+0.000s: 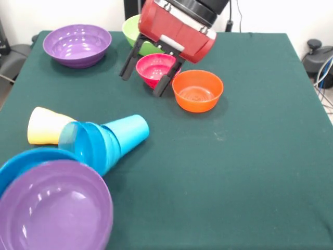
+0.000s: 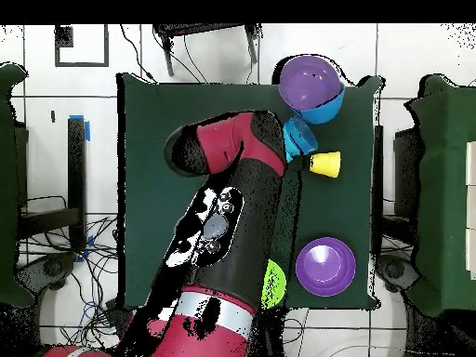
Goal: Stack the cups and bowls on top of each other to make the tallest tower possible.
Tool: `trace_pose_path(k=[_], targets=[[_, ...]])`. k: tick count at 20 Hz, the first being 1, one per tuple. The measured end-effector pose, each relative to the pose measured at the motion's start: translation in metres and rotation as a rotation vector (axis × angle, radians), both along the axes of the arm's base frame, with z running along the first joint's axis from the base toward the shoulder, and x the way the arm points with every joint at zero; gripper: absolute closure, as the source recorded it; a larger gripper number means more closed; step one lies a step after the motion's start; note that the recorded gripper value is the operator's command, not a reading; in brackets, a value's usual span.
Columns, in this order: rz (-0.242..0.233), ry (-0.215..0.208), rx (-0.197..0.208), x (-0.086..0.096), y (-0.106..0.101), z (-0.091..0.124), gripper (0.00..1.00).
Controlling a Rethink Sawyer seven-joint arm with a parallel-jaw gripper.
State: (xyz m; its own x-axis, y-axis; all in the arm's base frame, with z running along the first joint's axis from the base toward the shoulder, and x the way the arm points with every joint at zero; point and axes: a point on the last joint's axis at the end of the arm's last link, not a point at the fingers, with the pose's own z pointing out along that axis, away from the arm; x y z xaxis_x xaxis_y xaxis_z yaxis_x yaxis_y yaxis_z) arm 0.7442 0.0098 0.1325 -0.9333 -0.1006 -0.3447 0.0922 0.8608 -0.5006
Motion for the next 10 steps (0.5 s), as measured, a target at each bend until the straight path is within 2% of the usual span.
trace_pose_path(k=[10], targets=[[0.038,-0.046,0.016,0.0076,0.0083,0.0004,0.0]])
